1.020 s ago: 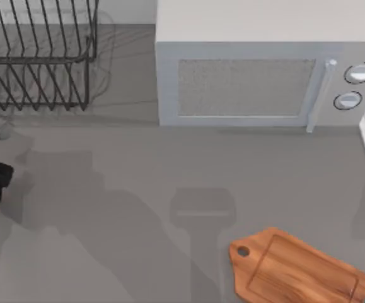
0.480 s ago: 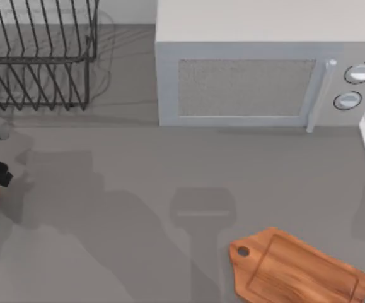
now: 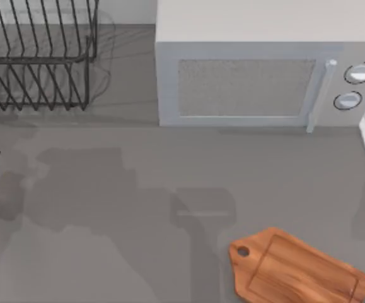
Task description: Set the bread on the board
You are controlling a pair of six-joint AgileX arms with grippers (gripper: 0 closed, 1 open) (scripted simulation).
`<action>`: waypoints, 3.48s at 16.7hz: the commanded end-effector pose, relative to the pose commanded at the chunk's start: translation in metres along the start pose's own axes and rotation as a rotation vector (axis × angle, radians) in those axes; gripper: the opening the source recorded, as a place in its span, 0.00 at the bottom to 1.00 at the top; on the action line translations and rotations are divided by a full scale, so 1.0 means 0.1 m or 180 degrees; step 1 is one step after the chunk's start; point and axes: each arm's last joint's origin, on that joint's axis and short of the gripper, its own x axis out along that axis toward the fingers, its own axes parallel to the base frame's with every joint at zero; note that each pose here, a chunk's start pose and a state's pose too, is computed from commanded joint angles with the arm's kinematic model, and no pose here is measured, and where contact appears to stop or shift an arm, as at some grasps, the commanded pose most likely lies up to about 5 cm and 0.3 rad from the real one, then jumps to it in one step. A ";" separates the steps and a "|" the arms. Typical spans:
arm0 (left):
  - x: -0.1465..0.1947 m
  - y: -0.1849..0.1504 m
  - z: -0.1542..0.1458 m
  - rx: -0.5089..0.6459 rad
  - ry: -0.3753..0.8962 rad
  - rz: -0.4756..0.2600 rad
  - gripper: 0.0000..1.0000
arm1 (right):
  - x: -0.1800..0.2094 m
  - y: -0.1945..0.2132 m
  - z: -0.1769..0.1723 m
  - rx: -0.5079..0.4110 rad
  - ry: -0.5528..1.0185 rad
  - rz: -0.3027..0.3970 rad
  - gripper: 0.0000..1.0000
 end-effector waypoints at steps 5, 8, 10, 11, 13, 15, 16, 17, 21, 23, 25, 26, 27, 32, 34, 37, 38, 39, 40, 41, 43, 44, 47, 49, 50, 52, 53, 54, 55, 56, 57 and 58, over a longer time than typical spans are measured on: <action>-0.45 -0.03 -0.03 -0.0006 -0.0054 0.0032 0.00 | 0.00 0.00 0.00 0.0000 0.0000 0.0000 1.00; -0.44 -0.02 -0.03 -0.0006 -0.0044 0.0028 0.00 | 0.00 0.00 0.00 0.0000 0.0000 0.0000 1.00; -0.44 -0.03 -0.02 -0.0023 -0.0042 0.0027 0.00 | 0.00 0.00 0.00 0.0000 0.0000 0.0000 1.00; -0.43 -0.04 0.01 -0.0057 -0.0039 0.0025 0.00 | 0.00 0.00 0.00 0.0000 0.0000 0.0000 1.00; -0.43 -0.11 0.10 -0.0175 -0.0026 0.0018 0.00 | 0.00 0.00 0.00 0.0000 0.0000 0.0000 1.00; -0.41 -0.23 0.26 -0.0368 0.0001 0.0009 0.00 | 0.00 0.00 0.00 0.0000 0.0000 0.0000 1.00; -0.40 -0.31 0.35 -0.0492 0.0021 0.0004 0.00 | 0.00 0.00 0.00 0.0000 0.0000 0.0000 1.00; -0.39 -0.41 0.44 -0.0635 0.0044 0.0000 0.00 | 0.00 0.00 0.00 0.0000 0.0000 0.0000 1.00; -0.30 -0.97 0.81 -0.1432 0.0173 0.0018 0.00 | 0.00 0.00 0.00 0.0000 0.0000 0.0000 1.00; -0.24 -1.34 0.97 -0.1935 0.0248 0.0058 0.00 | 0.00 0.00 0.00 0.0000 0.0000 0.0000 1.00; -0.18 -1.76 1.07 -0.2482 0.0316 0.0125 0.00 | 0.00 0.00 0.00 0.0000 0.0000 0.0000 1.00; -0.15 -1.98 1.11 -0.2766 0.0344 0.0168 0.00 | 0.00 0.00 0.00 0.0000 0.0000 0.0000 1.00; -0.12 -2.20 1.13 -0.3056 0.0363 0.0214 0.00 | 0.00 0.00 0.00 0.0000 0.0000 0.0000 1.00; 0.00 -3.29 1.05 -0.4458 0.0310 0.0424 0.00 | 0.00 0.00 0.00 0.0000 0.0000 0.0000 1.00; 0.02 -3.69 0.95 -0.4955 0.0233 0.0452 0.00 | 0.00 0.00 0.00 0.0000 0.0000 0.0000 1.00; 0.02 -4.18 0.77 -0.5579 0.0106 0.0403 0.00 | 0.00 0.00 0.00 0.0000 0.0000 0.0000 1.00; 0.01 -4.32 0.71 -0.5744 0.0069 0.0365 0.00 | 0.00 0.00 0.00 0.0000 0.0000 0.0000 1.00; 0.00 -4.45 0.64 -0.5887 0.0037 0.0321 0.00 | 0.00 0.00 0.00 0.0000 0.0000 0.0000 1.00; -0.02 -4.56 0.58 -0.6009 0.0010 0.0271 0.00 | 0.00 0.00 0.00 0.0000 0.0000 0.0000 1.00; -0.04 -4.66 0.53 -0.6104 -0.0010 0.0220 0.00 | 0.00 0.00 0.00 0.0000 0.0000 0.0000 1.00; -0.08 -4.79 0.44 -0.6241 -0.0034 0.0132 0.00 | 0.00 0.00 0.00 0.0000 0.0000 0.0000 1.00; -0.10 -4.83 0.42 -0.6284 -0.0041 0.0101 0.00 | 0.00 0.00 0.00 0.0000 0.0000 0.0000 1.00; -0.11 -4.85 0.40 -0.6309 -0.0045 0.0082 0.00 | 0.00 0.00 0.00 0.0000 0.0000 0.0000 1.00; -0.11 -4.85 0.40 -0.6309 -0.0045 0.0082 0.00 | 0.00 0.00 0.00 0.0000 0.0000 0.0000 1.00; -0.10 -4.83 0.41 -0.6313 -0.0042 0.0095 0.00 | 0.00 0.00 0.00 0.0000 0.0000 0.0000 1.00; -0.09 -4.83 0.41 -0.6316 -0.0043 0.0095 0.00 | 0.00 0.00 0.00 0.0000 0.0000 0.0000 1.00; -0.07 -4.83 0.42 -0.6320 -0.0044 0.0096 0.00 | 0.00 0.00 0.00 0.0000 0.0000 0.0000 1.00; -0.05 -4.83 0.42 -0.6326 -0.0045 0.0097 0.00 | 0.00 0.00 0.00 0.0000 0.0000 0.0000 1.00; -0.02 -4.83 0.42 -0.6332 -0.0045 0.0099 0.00 | 0.00 0.00 0.00 0.0000 0.0000 0.0000 1.00; 0.00 -4.83 0.42 -0.6335 -0.0044 0.0099 0.00 | 0.00 0.00 0.00 0.0000 0.0000 0.0000 1.00; 0.04 -4.83 0.42 -0.6334 -0.0042 0.0101 0.00 | 0.00 0.00 0.00 0.0000 0.0000 0.0000 1.00; 0.07 -4.84 0.42 -0.6329 -0.0038 0.0105 0.00 | 0.00 0.00 0.00 0.0000 0.0000 0.0000 1.00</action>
